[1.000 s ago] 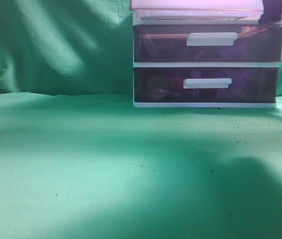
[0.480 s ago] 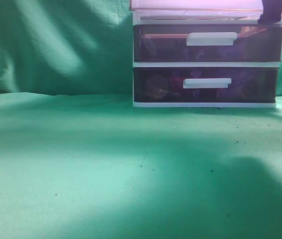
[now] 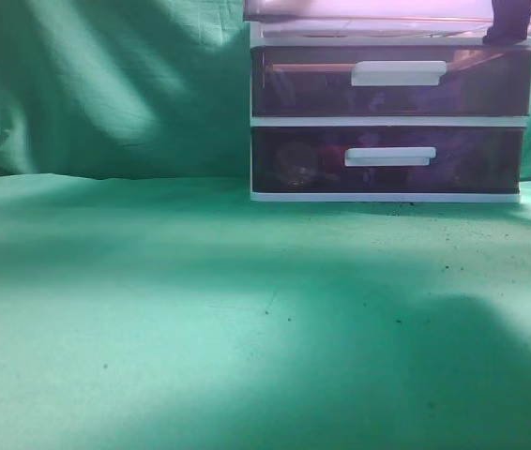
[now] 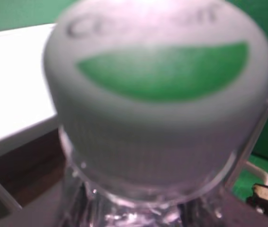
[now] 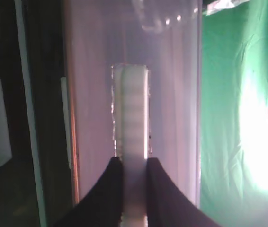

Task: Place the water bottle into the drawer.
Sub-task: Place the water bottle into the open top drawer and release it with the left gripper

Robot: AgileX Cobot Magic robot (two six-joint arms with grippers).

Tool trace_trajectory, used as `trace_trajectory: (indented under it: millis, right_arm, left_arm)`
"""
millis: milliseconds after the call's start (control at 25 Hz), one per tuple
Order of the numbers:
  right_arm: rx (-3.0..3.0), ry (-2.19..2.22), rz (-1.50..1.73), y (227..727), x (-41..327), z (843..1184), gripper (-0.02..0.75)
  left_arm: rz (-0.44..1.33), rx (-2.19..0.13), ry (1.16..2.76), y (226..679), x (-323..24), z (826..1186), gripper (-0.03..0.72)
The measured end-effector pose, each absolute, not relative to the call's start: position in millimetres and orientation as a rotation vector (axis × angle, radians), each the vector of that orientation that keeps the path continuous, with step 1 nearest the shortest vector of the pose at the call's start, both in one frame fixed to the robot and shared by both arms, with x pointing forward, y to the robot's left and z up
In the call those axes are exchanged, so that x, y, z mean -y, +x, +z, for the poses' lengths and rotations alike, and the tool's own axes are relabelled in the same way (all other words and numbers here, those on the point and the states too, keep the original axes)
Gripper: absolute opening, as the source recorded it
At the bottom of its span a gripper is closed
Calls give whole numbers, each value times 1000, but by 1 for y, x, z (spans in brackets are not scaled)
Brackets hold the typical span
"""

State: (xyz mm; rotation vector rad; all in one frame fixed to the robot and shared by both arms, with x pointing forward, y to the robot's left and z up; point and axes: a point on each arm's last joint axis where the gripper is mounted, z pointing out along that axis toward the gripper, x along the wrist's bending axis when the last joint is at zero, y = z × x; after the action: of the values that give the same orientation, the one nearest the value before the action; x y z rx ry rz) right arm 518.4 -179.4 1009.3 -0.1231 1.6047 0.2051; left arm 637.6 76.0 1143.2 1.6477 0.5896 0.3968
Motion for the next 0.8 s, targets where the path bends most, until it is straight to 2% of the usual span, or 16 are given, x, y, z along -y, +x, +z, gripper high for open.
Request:
trace_trajectory:
  millis: [160, 360, 440, 640, 680, 800]
  right_arm:
    - [-1605, -125, 205, 518, 179, 1009, 96]
    - [-1609, -125, 207, 518, 179, 1009, 96]
    - [-1611, -125, 207, 518, 179, 1009, 96]
    - [-1613, -124, 208, 518, 179, 1009, 96]
    - [-1615, -124, 208, 518, 179, 1008, 96]
    - [-1615, -124, 208, 518, 179, 1008, 96]
  left_arm:
    - [374, -621, 1675, 642, -74, 1133, 311]
    - [287, -659, 1632, 642, -71, 1132, 581]
    - [253, -672, 1597, 640, -66, 1134, 650]
    - [272, -619, 1551, 633, -41, 1133, 643]
    - [282, -607, 1542, 633, -33, 1131, 600]
    - [314, -541, 1513, 633, -11, 1127, 596]
